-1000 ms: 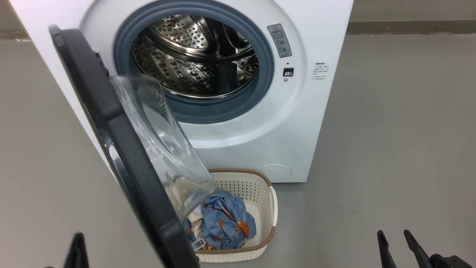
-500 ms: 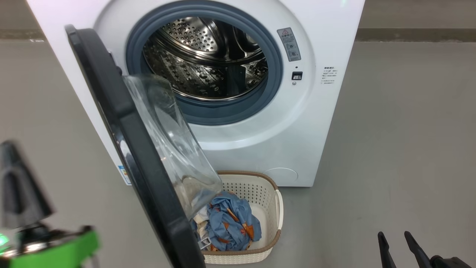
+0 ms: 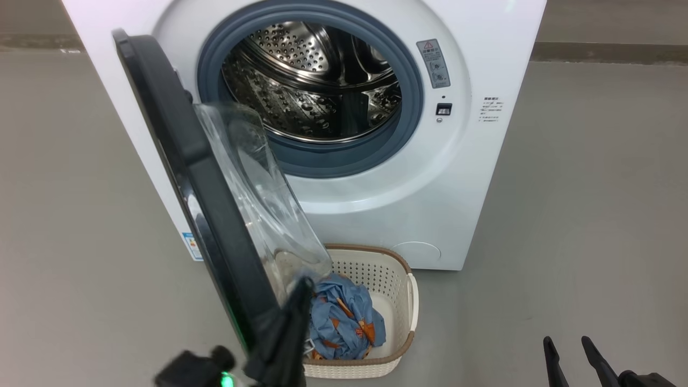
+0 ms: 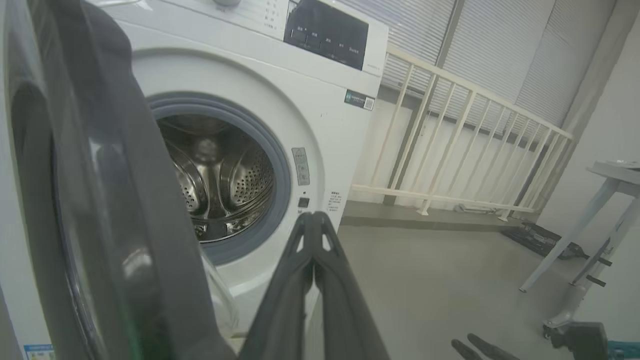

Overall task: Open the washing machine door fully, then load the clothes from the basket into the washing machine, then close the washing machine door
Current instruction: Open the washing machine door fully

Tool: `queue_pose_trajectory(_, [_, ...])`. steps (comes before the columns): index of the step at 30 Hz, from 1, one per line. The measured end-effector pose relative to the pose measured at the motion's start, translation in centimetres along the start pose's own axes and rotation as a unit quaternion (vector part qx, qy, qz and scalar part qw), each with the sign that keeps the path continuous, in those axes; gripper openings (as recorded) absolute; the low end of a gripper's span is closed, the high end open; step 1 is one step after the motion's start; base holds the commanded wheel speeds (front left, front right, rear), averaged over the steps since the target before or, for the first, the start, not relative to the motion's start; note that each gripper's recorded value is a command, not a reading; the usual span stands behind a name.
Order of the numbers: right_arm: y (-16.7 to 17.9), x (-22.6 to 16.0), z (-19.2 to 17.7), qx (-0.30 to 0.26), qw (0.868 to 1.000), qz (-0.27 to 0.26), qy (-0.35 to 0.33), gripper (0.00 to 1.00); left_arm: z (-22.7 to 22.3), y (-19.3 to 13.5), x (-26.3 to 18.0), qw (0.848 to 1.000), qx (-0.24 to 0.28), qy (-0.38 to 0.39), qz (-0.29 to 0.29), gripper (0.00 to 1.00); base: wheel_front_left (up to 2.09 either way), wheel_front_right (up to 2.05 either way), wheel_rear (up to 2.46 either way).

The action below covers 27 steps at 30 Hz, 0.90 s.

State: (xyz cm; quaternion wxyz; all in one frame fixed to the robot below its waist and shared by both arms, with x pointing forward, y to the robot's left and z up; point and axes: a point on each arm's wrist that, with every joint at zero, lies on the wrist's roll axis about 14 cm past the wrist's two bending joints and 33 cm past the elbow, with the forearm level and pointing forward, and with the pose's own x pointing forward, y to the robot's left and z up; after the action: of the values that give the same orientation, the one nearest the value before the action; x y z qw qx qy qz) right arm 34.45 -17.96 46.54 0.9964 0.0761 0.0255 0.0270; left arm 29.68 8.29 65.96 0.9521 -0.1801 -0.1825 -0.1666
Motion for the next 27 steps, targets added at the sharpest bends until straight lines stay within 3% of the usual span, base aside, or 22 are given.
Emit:
queue_pose_trajectory(4, [0.3,0.2,-0.2,0.001,1.0,0.003,0.004,1.0,-4.1,-0.1,-1.2,0.996,-0.04,0.084,0.006,0.0,0.0,0.0,0.0])
queue_pose_trajectory(13, [0.8,0.6,-0.8,0.002,1.0,0.011,0.013,1.0,-7.9,0.6,-2.5,0.985,-0.076,0.152,0.04,0.0,0.0,0.0,0.0])
queue_pose_trajectory(27, [1.9,1.6,-2.0,0.003,0.999,0.029,0.033,1.0,-9.0,4.2,-3.5,0.978,-0.061,0.149,0.134,0.0,0.0,0.0,0.0])
